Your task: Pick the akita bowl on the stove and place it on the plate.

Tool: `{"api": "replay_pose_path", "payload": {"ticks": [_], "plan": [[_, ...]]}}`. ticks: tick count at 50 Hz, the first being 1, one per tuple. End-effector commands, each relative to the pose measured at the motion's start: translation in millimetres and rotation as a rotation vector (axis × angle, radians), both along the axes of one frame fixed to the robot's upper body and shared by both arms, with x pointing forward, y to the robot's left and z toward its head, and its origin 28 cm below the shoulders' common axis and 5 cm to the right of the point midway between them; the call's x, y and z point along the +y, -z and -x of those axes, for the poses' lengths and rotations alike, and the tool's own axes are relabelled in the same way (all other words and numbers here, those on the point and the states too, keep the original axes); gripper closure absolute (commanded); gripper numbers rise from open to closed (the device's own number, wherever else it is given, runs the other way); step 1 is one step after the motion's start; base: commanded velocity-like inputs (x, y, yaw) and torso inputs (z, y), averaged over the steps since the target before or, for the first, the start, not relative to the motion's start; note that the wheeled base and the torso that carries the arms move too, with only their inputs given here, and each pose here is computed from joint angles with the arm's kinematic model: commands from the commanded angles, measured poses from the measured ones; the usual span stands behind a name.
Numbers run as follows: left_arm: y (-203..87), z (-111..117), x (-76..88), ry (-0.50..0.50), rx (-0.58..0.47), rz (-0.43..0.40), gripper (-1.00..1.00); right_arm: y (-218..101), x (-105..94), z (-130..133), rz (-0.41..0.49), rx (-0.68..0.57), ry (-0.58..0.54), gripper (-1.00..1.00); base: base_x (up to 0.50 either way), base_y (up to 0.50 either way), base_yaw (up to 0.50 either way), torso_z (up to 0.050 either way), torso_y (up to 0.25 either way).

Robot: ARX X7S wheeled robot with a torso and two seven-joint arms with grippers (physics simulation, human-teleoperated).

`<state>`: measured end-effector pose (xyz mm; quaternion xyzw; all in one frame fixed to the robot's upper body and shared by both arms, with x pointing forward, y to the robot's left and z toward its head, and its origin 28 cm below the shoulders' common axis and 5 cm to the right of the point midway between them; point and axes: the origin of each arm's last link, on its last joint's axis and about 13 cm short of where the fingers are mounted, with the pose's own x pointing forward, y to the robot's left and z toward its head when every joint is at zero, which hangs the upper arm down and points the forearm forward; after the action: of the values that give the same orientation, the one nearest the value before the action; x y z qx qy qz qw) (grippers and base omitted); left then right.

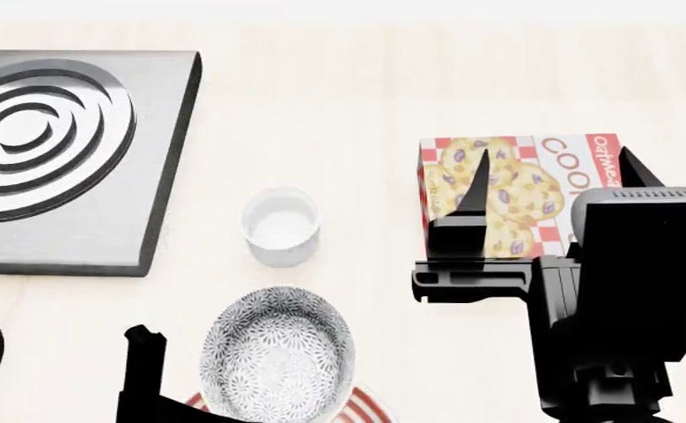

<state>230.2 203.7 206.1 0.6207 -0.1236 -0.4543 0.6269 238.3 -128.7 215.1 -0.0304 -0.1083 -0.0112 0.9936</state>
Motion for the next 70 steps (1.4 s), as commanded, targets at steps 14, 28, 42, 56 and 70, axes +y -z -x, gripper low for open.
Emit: {"api": "replay_pose_path", "payload": {"ticks": [14, 28, 42, 56, 70], "plan": [[21.9, 16.0, 3.4, 0.0, 0.021, -0.017, 1.0, -0.5, -0.3, -0.3, 0.0, 0.001, 0.0, -1.0, 0.0, 0.0, 0.0, 0.0, 0.001], [32.8, 21.9, 6.2, -0.003, 0.04, -0.031, 1.0, 0.2, -0.1, -0.3, 0.0, 0.002, 0.001, -1.0, 0.0, 0.0, 0.0, 0.0, 0.0], [33.4, 22.2, 5.4, -0.004, 0.042, -0.025, 1.0, 0.2, -0.1, -0.3, 0.001, 0.001, 0.0, -1.0, 0.0, 0.0, 0.0, 0.001, 0.001], [36.4, 23.5, 5.3, -0.005, 0.047, -0.023, 1.0, 0.2, -0.1, -0.3, 0.0, 0.002, 0.0, -1.0, 0.0, 0.0, 0.0, 0.0, 0.0], [38.8, 26.2, 5.2, -0.002, 0.052, -0.025, 1.0, 0.2, -0.1, -0.3, 0.001, 0.002, 0.0, -1.0, 0.0, 0.0, 0.0, 0.0, 0.001]]}}
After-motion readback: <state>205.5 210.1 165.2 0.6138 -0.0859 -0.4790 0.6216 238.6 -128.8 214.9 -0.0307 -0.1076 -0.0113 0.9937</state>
